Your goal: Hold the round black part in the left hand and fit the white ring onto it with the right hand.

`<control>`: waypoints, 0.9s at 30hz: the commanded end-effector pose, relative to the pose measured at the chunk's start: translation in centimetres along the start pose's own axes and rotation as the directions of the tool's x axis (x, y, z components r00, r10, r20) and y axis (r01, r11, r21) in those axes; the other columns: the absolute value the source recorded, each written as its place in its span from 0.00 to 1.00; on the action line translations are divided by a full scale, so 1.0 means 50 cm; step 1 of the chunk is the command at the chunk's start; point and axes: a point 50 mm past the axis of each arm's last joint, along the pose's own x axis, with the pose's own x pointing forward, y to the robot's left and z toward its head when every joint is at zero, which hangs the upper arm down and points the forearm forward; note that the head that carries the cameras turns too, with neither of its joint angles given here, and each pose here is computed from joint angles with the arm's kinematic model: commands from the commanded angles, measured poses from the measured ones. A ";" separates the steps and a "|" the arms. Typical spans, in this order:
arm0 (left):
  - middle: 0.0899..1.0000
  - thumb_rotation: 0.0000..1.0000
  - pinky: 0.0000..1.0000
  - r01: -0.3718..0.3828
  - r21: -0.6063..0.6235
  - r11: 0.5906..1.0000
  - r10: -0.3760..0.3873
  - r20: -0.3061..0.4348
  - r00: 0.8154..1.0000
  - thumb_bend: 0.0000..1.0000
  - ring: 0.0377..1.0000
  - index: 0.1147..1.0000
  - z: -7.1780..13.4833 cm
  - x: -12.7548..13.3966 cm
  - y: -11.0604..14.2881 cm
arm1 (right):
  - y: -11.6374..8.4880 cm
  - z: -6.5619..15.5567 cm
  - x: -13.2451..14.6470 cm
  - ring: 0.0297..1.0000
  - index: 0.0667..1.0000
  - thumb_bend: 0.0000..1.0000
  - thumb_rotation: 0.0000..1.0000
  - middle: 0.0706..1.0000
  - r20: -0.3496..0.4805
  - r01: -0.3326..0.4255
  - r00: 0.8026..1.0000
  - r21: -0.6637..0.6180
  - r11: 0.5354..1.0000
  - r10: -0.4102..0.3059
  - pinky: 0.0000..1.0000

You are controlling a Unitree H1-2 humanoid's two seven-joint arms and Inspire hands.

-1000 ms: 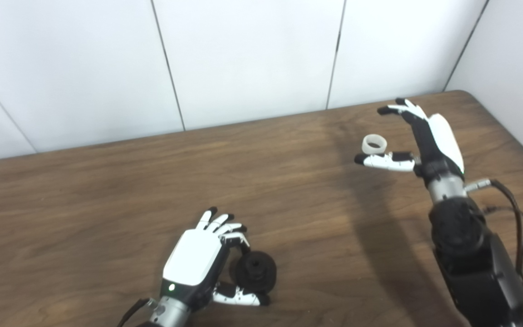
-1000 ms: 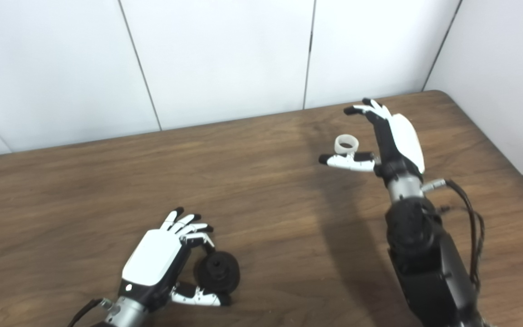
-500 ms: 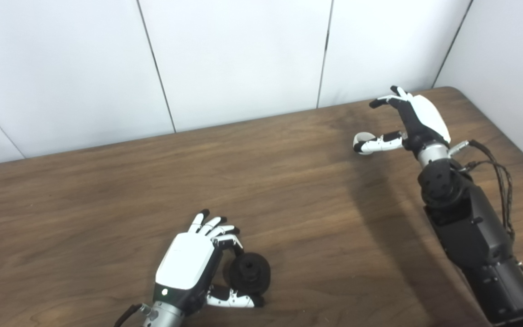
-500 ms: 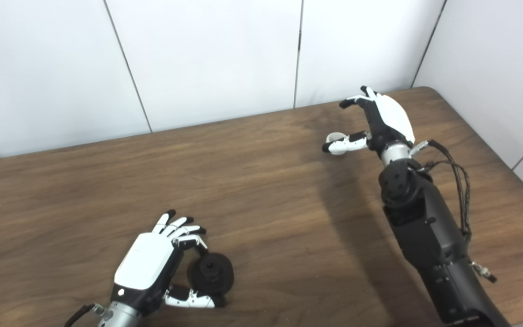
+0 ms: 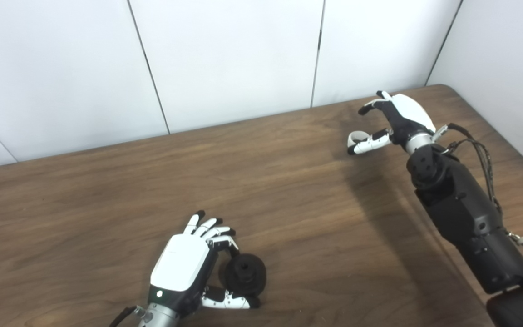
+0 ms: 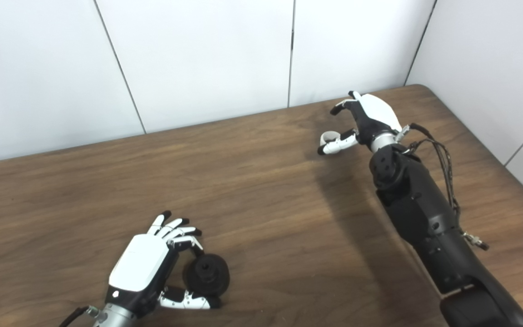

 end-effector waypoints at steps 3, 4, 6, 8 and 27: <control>0.75 0.05 1.00 0.029 0.024 0.999 -0.029 -0.008 1.000 0.52 0.88 0.42 -0.011 -0.011 0.002 | -0.054 0.020 0.020 1.00 0.70 0.90 0.26 0.96 0.022 0.048 0.999 -0.046 0.998 -0.047 1.00; 0.75 0.05 1.00 0.031 0.026 0.999 -0.030 -0.009 0.999 0.52 0.88 0.42 -0.012 -0.011 0.002 | -0.052 0.020 0.021 1.00 0.70 0.90 0.27 0.96 0.017 0.040 0.999 -0.051 0.998 -0.040 1.00; 0.76 0.05 1.00 0.031 0.027 0.999 -0.031 -0.009 0.999 0.52 0.88 0.42 -0.012 -0.011 0.003 | -0.048 0.020 0.024 1.00 0.70 0.90 0.28 0.96 0.010 0.030 1.000 -0.061 0.998 -0.029 1.00; 0.75 0.05 1.00 0.030 0.030 0.999 -0.030 -0.009 1.000 0.52 0.88 0.42 -0.012 -0.012 0.003 | -0.044 0.018 0.029 1.00 0.70 0.90 0.29 0.96 0.000 0.021 1.000 -0.074 0.997 -0.021 1.00; 0.75 0.05 1.00 0.031 0.027 0.999 -0.030 -0.011 0.999 0.52 0.88 0.42 -0.005 -0.015 0.004 | -0.047 0.020 0.055 1.00 0.69 0.89 0.32 0.95 -0.034 0.003 0.999 -0.082 0.997 -0.006 1.00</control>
